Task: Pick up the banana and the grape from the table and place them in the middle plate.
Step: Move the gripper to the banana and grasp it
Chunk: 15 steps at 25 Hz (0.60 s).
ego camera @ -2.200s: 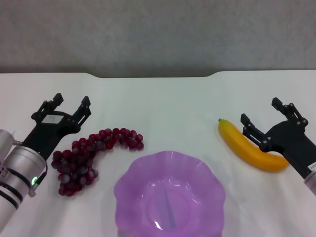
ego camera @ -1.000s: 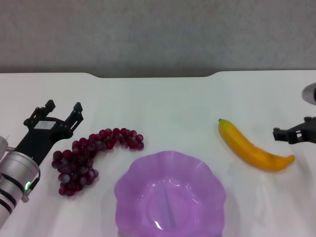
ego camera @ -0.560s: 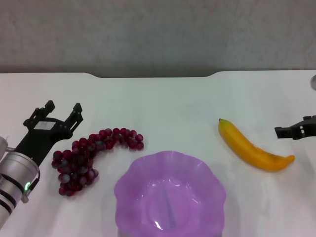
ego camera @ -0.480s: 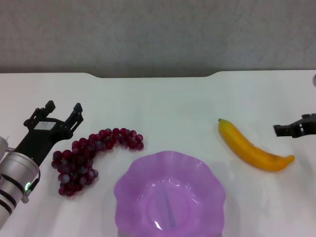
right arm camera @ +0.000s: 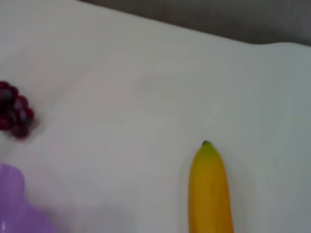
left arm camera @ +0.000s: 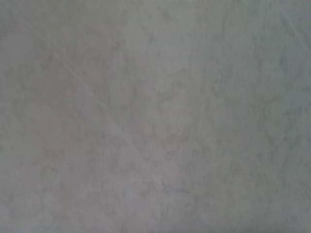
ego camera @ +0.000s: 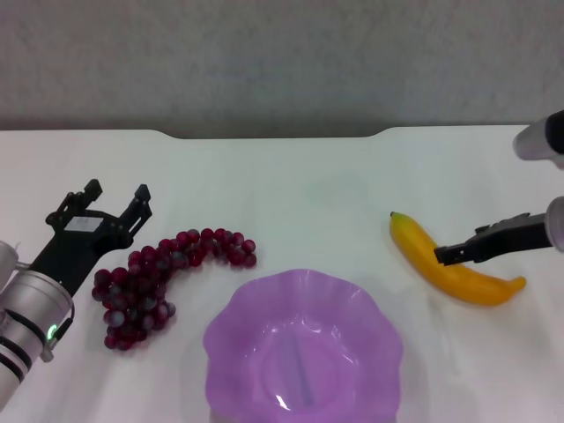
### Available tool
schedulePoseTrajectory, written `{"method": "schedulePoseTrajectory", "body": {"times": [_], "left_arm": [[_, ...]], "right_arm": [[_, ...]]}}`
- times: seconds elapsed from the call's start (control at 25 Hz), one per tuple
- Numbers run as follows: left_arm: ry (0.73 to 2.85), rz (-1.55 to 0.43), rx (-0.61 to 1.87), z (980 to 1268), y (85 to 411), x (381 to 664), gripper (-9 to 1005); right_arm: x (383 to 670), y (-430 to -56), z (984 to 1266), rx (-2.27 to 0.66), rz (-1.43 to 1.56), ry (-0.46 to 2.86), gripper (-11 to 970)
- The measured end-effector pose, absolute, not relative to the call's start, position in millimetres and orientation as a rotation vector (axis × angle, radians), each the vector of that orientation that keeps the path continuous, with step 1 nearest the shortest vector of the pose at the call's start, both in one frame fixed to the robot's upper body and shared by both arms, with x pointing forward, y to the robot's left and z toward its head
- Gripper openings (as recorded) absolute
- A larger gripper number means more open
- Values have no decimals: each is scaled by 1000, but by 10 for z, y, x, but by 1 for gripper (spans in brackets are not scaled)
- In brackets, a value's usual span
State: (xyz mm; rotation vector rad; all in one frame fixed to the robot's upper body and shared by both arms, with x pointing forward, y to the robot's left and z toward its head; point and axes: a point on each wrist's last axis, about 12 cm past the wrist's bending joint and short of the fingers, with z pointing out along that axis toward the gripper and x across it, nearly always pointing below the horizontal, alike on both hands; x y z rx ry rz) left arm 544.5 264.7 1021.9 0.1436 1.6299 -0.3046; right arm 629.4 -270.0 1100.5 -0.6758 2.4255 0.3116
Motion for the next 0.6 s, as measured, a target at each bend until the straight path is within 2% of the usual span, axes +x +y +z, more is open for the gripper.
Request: {"method": "schedulePoseTrajectory", "body": {"times": [0.6], "left_arm": [[1632,-310,144,10218,2627,5447,773]], "right_arm": [[6335,-2766,10848,-772,177,2375,812]]}}
